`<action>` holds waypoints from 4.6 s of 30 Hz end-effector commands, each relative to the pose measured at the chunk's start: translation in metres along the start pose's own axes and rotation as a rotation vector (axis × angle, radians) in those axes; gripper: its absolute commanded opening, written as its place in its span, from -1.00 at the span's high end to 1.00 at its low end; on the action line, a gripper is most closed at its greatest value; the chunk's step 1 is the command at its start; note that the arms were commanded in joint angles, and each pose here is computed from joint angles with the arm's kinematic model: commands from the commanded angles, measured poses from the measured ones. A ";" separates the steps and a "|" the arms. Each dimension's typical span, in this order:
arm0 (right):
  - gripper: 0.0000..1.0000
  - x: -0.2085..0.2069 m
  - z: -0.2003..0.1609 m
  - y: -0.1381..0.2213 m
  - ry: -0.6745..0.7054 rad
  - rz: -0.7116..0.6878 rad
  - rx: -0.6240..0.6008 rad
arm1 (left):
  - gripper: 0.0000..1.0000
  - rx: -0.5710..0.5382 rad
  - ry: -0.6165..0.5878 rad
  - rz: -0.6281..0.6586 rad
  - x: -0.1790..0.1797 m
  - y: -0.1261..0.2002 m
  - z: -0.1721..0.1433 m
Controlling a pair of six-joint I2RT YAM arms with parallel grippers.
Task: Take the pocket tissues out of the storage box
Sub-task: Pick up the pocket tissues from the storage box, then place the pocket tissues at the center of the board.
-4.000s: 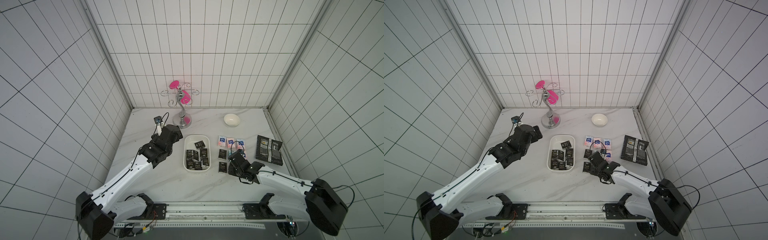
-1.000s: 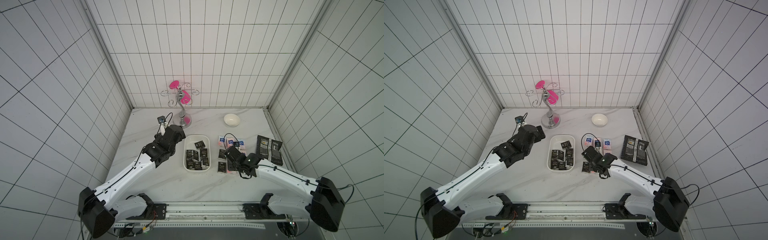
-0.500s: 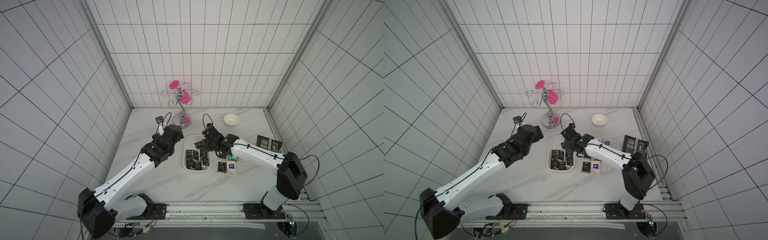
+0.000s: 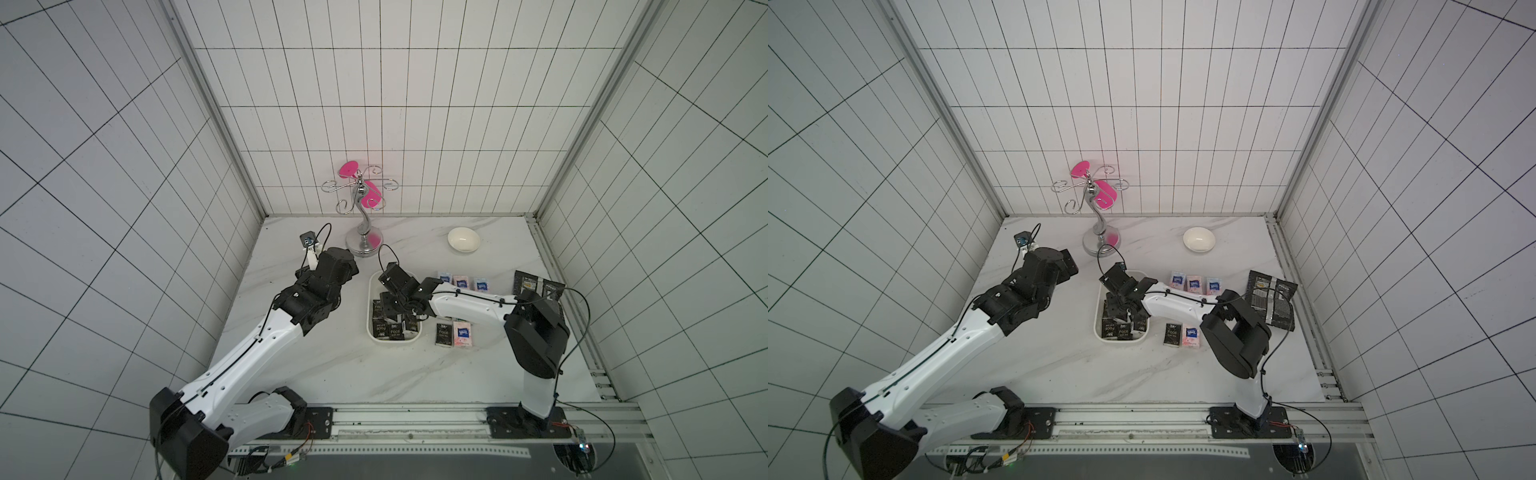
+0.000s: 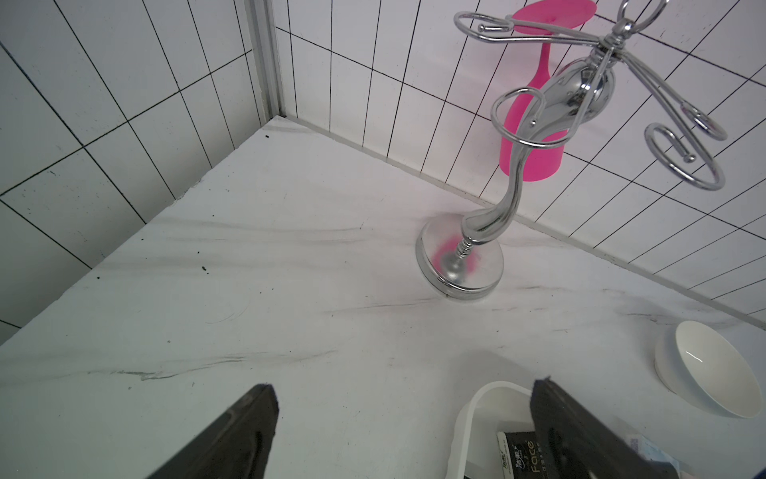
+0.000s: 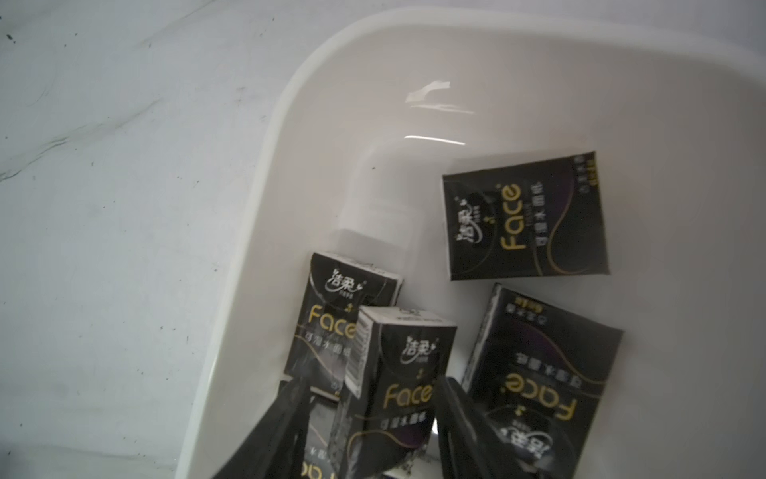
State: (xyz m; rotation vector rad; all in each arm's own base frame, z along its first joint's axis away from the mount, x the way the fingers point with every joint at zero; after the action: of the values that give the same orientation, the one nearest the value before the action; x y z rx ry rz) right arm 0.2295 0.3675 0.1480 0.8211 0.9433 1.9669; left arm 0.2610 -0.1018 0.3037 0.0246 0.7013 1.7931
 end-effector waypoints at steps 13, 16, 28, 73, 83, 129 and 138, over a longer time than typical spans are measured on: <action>0.11 0.000 -0.009 -0.016 -0.042 -0.064 -0.005 | -0.97 0.012 0.007 -0.024 -0.004 0.001 0.000; 0.18 0.000 -0.010 -0.020 -0.042 -0.071 0.004 | -0.97 0.016 0.003 -0.027 -0.005 0.000 -0.001; 0.68 -0.003 -0.016 -0.028 -0.049 -0.069 0.015 | -0.97 0.012 0.006 -0.026 -0.002 0.002 -0.003; 1.00 -0.136 -0.065 0.144 -0.185 -0.211 -0.164 | -0.97 -0.011 -0.021 -0.041 -0.018 0.000 0.004; 1.00 -0.189 -0.128 0.155 -0.261 -0.382 -0.016 | -0.97 -0.007 -0.006 -0.056 -0.016 0.003 0.000; 0.46 -0.186 -0.166 0.132 -0.360 -0.232 0.203 | -0.97 -0.002 -0.006 -0.073 -0.021 0.007 -0.002; 0.36 -0.186 -0.180 0.117 -0.382 -0.273 0.247 | -0.97 -0.011 -0.014 -0.068 -0.021 0.006 -0.002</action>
State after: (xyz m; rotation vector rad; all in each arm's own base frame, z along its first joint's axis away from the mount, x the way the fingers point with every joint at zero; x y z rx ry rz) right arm 0.1388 0.1071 0.1279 1.0784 0.9849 1.4745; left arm 0.2605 -0.1204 0.3098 0.0206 0.6913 1.7243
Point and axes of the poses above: each gripper's point midway between its finger pads, its own y axis back along the fingers, its own x axis along the line the jaws close on, z = x × y, the point moved 8 cm from there along y, back along the fingers, and after that the axes turned 5 degrees about y, right-handed, at the moved point
